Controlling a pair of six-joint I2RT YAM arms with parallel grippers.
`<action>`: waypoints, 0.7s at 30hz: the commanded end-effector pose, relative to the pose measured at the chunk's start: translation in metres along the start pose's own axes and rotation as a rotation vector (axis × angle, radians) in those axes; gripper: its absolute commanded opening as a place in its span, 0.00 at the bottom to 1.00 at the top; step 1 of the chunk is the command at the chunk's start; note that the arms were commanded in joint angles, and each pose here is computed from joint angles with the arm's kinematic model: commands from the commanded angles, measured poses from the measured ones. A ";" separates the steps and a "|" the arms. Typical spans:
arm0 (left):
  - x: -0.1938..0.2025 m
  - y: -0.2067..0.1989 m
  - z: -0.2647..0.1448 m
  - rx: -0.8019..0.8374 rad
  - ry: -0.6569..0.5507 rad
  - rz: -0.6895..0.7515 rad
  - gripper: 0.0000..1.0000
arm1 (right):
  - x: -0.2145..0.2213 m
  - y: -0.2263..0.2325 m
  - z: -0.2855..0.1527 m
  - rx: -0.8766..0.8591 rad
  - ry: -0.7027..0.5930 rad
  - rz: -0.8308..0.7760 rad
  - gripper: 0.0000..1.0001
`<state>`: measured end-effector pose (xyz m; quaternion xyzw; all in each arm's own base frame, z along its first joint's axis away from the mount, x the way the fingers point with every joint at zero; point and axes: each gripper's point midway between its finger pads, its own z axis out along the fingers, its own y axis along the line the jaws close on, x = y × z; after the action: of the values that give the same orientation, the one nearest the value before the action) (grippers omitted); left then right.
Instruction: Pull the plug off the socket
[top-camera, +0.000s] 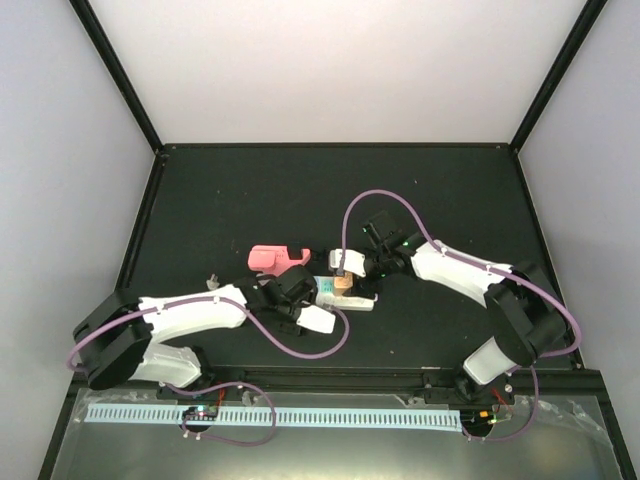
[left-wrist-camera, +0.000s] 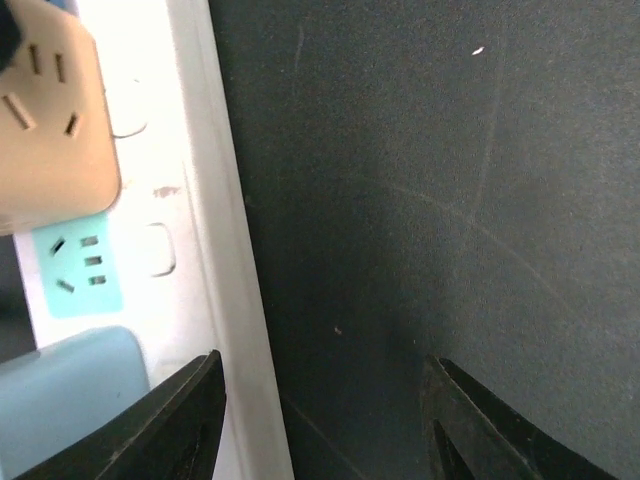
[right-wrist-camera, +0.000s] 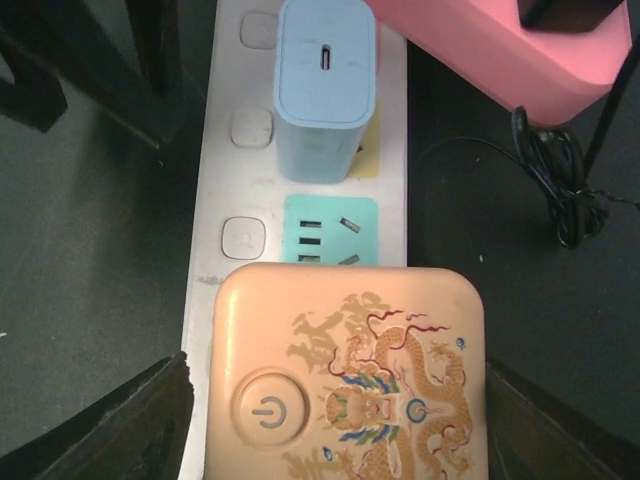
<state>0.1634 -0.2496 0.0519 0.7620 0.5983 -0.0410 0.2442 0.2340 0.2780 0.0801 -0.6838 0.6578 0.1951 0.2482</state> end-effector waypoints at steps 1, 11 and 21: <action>-0.022 0.022 0.004 -0.071 -0.012 0.021 0.55 | 0.011 0.007 0.005 -0.039 0.029 0.025 0.73; -0.017 0.032 0.021 -0.104 0.062 0.016 0.52 | 0.011 0.005 0.005 -0.024 0.028 0.008 0.64; 0.005 0.010 0.035 -0.003 0.161 0.050 0.47 | -0.004 0.006 -0.005 -0.023 -0.025 0.001 0.58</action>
<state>0.1915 -0.2707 0.0349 0.7652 0.5982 0.0258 0.2364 0.2353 0.2769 0.0783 -0.6815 0.6610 0.1951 0.2461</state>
